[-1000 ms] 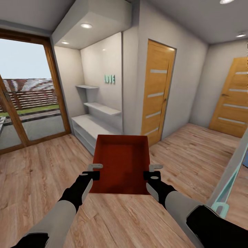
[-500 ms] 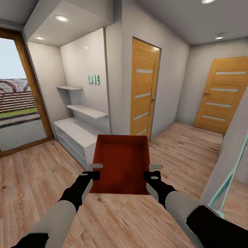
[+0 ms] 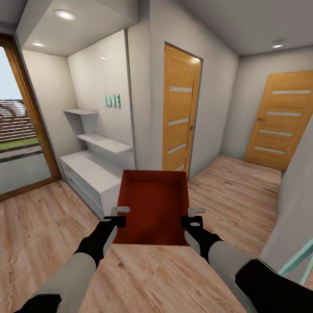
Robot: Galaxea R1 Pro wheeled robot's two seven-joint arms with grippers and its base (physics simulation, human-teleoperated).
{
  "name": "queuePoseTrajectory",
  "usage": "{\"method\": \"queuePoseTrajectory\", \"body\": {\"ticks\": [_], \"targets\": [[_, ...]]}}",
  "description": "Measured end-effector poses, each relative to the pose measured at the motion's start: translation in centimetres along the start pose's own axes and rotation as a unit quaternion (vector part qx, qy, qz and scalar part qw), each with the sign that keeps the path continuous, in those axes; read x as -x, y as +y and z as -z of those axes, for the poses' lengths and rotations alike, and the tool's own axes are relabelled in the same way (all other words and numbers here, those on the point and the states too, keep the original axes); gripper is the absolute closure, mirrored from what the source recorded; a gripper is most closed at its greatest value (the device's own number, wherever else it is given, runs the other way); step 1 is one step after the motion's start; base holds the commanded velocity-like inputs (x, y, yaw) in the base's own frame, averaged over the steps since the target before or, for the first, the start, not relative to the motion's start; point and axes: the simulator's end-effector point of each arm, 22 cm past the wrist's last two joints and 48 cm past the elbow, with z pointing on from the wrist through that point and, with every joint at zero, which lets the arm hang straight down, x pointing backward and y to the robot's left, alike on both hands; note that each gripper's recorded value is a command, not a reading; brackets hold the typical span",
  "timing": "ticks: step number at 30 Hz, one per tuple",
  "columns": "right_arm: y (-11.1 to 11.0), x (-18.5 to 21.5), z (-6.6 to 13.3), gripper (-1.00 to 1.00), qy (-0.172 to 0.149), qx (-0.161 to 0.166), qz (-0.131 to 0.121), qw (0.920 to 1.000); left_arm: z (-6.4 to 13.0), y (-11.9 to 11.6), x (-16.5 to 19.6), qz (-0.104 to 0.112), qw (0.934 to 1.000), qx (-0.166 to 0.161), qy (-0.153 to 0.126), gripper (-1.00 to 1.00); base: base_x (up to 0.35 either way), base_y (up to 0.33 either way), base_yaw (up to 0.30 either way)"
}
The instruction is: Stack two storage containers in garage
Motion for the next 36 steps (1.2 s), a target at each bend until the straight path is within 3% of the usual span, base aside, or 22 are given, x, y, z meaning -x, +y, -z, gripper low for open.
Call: {"method": "queuePoseTrajectory", "body": {"ticks": [15, 36], "targets": [[-0.02, 0.05, 0.00, 1.00, 0.000, 0.000, 0.000, 1.0000, 0.00, -0.02, 0.02, 0.000, 1.0000, 0.000, 0.000, 1.00, 0.322, 0.000, -0.009], [-0.06, 0.04, -0.01, 1.00, 0.000, 0.000, 0.000, 1.0000, 0.00, -0.05, 0.00, 0.000, 1.0000, 0.000, 0.000, 1.00, 0.322, 0.000, -0.231]]}}
